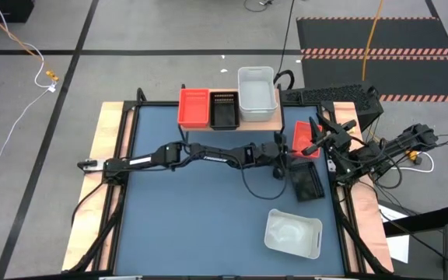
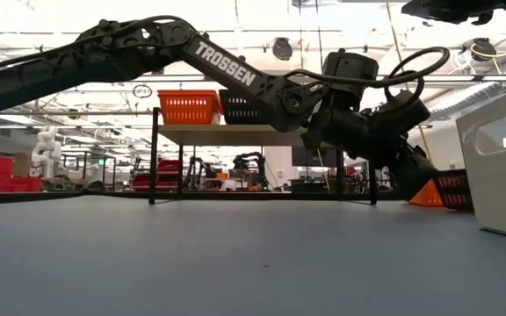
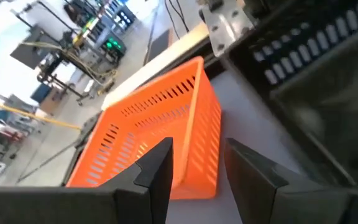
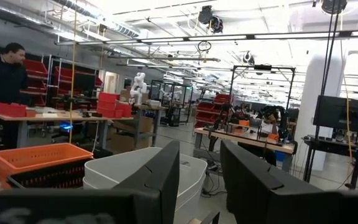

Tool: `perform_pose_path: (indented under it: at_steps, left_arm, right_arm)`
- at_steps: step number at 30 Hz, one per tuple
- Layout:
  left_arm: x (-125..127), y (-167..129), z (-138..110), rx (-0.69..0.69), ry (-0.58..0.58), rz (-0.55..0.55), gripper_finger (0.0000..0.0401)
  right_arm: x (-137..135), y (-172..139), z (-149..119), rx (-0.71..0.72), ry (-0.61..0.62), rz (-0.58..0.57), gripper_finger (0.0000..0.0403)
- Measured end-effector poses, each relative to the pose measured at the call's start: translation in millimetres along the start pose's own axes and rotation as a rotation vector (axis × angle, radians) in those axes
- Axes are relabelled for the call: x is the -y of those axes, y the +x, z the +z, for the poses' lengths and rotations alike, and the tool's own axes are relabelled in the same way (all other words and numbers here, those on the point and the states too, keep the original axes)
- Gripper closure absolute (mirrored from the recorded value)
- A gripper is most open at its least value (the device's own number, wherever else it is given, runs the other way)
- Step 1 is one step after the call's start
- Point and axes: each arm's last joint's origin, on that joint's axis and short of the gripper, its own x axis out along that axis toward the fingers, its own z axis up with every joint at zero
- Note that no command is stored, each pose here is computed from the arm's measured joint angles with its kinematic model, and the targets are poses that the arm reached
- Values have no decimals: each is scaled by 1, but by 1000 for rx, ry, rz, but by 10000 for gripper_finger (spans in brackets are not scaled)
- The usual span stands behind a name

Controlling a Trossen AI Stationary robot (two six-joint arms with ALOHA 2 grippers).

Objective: Stack baskets on shelf by color
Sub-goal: Stack the orange bin on top of the other orange bins on the shelf

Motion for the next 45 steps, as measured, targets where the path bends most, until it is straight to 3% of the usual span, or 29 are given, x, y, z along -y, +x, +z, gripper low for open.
perform_pose_path:
  at_steps: [8, 19, 29, 33, 41, 45]
  left_arm:
    - [-8, 1, 0, 100, 9, -41, 256]
    - [-12, 1, -4, 89, 131, -37, 256]
    - [-6, 2, -12, 24, 148, -83, 256]
    - [-7, 3, -15, 16, 213, -51, 256]
    - [-10, 4, -14, 57, 199, -13, 256]
    - [-8, 4, -18, 40, 181, -65, 256]
  right_arm:
    - [0, 0, 0, 0, 0, 0, 294]
    - [0, 0, 0, 1, 3, 0, 294]
    - [0, 0, 0, 3, 4, 1, 294]
    - [0, 0, 0, 3, 6, 1, 294]
    - [0, 0, 0, 3, 6, 1, 294]
    - [0, 0, 0, 3, 5, 1, 294]
